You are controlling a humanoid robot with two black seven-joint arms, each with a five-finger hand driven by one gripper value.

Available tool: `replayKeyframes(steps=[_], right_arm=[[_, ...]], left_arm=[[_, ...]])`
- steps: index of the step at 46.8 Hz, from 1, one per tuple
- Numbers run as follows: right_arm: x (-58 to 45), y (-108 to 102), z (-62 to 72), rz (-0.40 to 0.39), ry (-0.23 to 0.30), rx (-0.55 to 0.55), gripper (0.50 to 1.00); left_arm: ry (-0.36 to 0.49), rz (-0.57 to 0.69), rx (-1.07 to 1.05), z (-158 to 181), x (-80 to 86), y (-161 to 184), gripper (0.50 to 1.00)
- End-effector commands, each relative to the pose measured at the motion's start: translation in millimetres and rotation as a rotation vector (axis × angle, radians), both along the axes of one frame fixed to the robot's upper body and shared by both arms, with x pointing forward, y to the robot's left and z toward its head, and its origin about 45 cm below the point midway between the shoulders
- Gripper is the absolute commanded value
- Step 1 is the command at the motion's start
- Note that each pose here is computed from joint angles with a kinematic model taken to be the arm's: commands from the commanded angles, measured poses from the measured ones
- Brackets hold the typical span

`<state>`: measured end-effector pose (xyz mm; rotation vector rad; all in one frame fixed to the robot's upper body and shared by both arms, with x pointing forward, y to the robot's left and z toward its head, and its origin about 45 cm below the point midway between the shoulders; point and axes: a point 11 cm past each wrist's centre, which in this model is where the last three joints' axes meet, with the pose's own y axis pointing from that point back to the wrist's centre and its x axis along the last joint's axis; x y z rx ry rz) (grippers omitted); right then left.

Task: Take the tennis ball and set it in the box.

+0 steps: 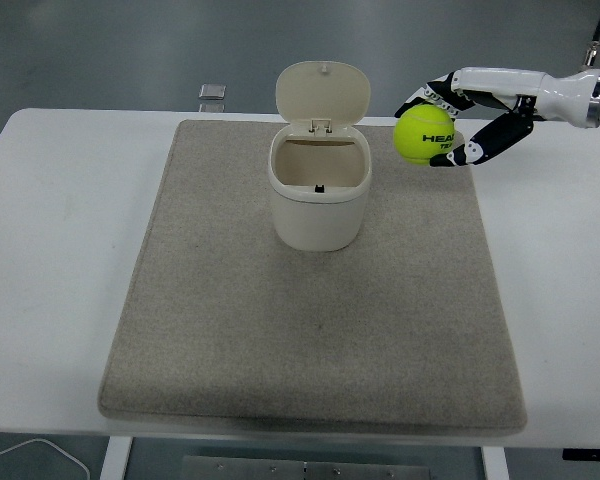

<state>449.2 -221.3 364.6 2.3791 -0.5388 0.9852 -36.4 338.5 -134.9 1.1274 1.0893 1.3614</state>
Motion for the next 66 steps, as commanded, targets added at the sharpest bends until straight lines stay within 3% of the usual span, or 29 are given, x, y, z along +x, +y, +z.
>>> replayKeyframes(steps=[1, 5, 21, 27, 41, 51, 66], right_arm=[[0.0, 7.9, 0.4, 0.014, -0.004, 0.005, 0.5], [-0.1, 24.6, 4.0, 0.046, -0.012, 0.01, 0.5], [-0.9, 59.2, 1.2, 0.097, -0.021, 0.024, 0.5], [-1.1, 68.7, -1.0, 0.103, -0.032, 0.031, 0.523], [0.5, 77.7, -4.6, 0.112, -0.028, 0.03, 0.574], [-0.5, 87.1, -9.8, 0.124, -0.028, 0.029, 0.643], [2.9, 95.1, -23.0, 0.121, -0.022, 0.002, 0.684]], left_arm=[[0.0, 0.0, 0.001, 0.0, -0.1, 0.1, 0.992], [0.0, 0.0, 0.001, 0.0, -0.1, 0.1, 0.992], [0.0, 0.0, -0.001, 0.0, -0.1, -0.1, 0.99], [0.0, 0.0, 0.001, 0.0, -0.1, 0.1, 0.992], [0.0, 0.0, 0.001, 0.0, -0.1, 0.1, 0.992], [0.0, 0.0, 0.001, 0.0, -0.1, 0.1, 0.992], [0.0, 0.0, -0.001, 0.0, -0.1, -0.1, 0.992]])
